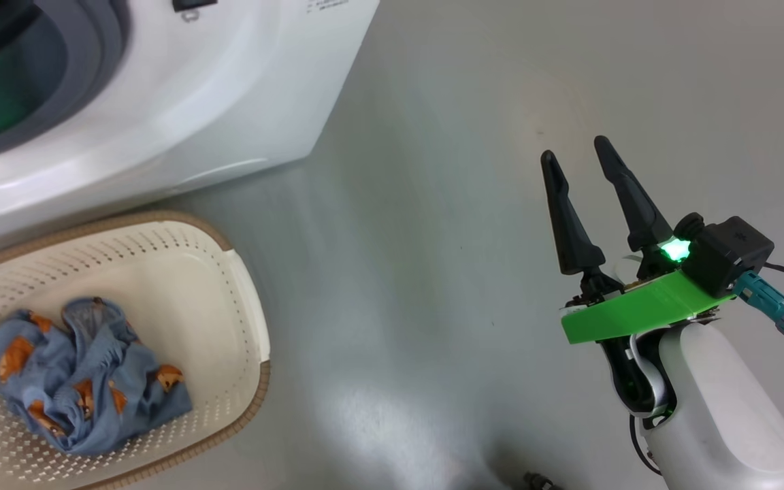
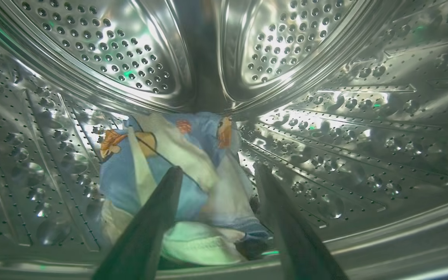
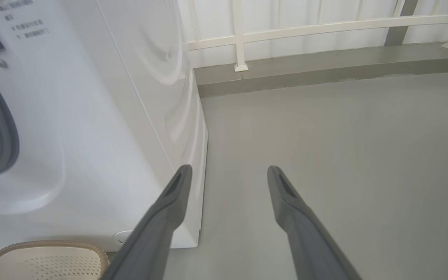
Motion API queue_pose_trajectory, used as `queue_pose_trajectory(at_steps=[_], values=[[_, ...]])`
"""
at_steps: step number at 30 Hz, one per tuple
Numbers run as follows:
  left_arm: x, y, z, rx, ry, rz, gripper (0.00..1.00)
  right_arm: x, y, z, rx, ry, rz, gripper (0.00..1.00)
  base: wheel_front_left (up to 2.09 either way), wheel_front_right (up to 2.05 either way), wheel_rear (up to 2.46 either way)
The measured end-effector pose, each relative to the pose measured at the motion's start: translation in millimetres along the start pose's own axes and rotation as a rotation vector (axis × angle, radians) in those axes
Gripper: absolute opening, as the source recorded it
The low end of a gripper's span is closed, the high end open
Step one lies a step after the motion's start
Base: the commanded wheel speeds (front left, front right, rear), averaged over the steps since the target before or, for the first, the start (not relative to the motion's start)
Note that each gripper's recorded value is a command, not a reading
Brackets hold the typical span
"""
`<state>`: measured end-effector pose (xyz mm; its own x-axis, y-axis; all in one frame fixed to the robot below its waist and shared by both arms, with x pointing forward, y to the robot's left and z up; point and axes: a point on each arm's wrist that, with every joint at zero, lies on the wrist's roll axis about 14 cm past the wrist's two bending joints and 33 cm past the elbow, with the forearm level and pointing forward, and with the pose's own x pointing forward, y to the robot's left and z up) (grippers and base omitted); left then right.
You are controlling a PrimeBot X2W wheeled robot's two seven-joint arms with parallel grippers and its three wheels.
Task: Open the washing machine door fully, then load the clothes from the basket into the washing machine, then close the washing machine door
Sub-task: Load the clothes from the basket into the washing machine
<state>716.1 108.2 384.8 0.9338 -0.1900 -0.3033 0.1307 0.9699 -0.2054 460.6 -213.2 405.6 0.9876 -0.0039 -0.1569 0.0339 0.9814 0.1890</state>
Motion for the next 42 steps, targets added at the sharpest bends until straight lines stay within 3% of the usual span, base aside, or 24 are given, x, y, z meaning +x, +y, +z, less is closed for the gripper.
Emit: queue_pose_trajectory(at_steps=[5, 15, 31, 42], values=[[-10, -6, 4, -0.01, 0.023, -0.008, 1.0, -3, 2, 11, -0.003, -0.023, 0.009, 1.0, 0.0, 0.0, 0.0], [-46, -12, 28, 0.013, -0.086, -0.036, 1.0, -8, 8, 37, -0.018, -0.078, 0.046, 1.0, 0.0, 0.0, 0.0], [-137, -8, 46, 0.04, -0.188, -0.055, 1.0, -26, 31, 68, 0.011, -0.144, 0.124, 1.0, 0.0, 0.0, 0.0], [-204, 3, 49, -0.012, -0.262, -0.023, 1.0, -41, 48, 83, 0.02, -0.18, 0.177, 1.0, 0.0, 0.0, 0.0]])
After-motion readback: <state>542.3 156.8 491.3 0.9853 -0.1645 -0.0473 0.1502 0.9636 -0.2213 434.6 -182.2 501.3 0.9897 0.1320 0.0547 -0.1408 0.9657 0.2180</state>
